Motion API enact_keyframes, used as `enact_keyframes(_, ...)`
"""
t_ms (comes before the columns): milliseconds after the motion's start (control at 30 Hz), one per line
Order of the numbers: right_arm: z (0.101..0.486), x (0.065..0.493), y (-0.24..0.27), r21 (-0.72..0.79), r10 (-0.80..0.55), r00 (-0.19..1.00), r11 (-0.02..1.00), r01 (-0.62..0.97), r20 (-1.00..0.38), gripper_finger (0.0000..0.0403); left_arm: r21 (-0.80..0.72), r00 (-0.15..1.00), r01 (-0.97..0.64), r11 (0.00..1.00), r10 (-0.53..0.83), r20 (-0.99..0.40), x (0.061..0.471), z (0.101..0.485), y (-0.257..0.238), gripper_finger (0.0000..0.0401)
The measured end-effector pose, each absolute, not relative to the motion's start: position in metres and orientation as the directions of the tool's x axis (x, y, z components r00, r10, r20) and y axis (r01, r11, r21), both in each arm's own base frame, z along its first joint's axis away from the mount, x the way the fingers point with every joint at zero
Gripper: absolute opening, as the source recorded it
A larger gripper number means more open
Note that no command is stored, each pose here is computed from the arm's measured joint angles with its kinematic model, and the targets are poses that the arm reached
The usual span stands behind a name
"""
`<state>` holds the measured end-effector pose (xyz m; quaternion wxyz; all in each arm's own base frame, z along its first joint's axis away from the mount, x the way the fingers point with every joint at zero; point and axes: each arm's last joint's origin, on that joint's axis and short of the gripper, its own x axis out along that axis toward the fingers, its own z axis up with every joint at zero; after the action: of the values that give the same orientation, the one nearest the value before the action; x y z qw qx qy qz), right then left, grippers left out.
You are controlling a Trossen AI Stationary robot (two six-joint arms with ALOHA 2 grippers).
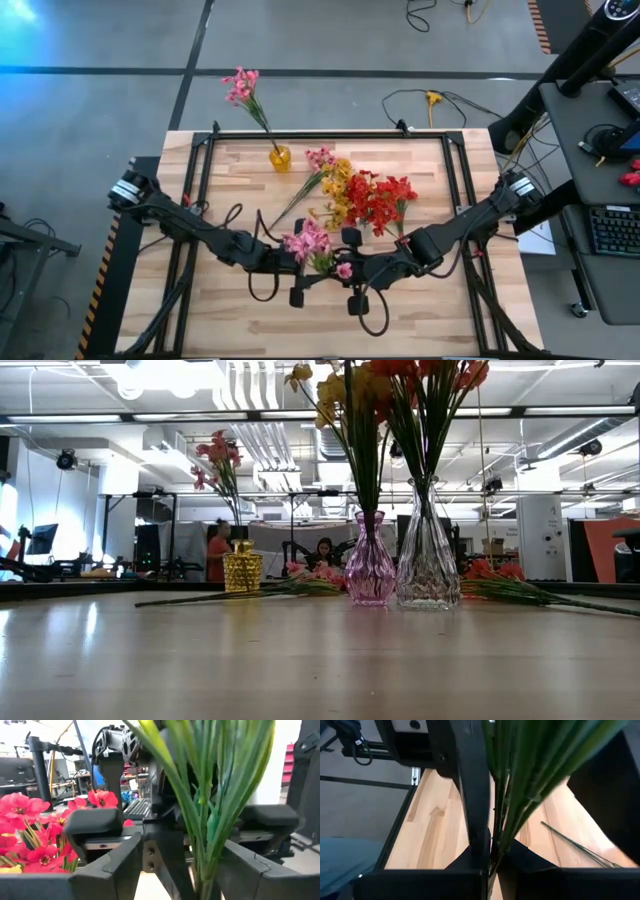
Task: Sort flowers into vase by color
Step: Put the left pink flowers into the yellow vase
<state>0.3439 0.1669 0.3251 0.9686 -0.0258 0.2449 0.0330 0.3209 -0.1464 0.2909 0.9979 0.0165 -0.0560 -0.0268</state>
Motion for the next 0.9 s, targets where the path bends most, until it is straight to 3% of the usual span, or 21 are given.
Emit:
enact_keyframes(133,0.3252,0.344,0.1669,-0.042,0.05,0.879,0.996,-0.08,-0.475,0.0012,0.042,0.993,0.031,0.999,-0.035,0.112,0.3216,0.2916,-0.1463,0.0167)
enact_keyframes(433,0.3256,0.344,0.1653,-0.063,0.013,0.883,0.997,-0.049,-0.47,0.0019,0.042,0.994,0.0,0.999,-0.005,0.11,0.3209,0.2921,-0.1458,0.0011)
enact_keyframes(900,0.3342,0.3371,0.163,-0.007,0.032,0.885,0.999,-0.04,-0.464,0.017,0.062,0.998,-0.005,0.998,0.0,0.069,0.3133,0.2985,-0.1433,0.0002)
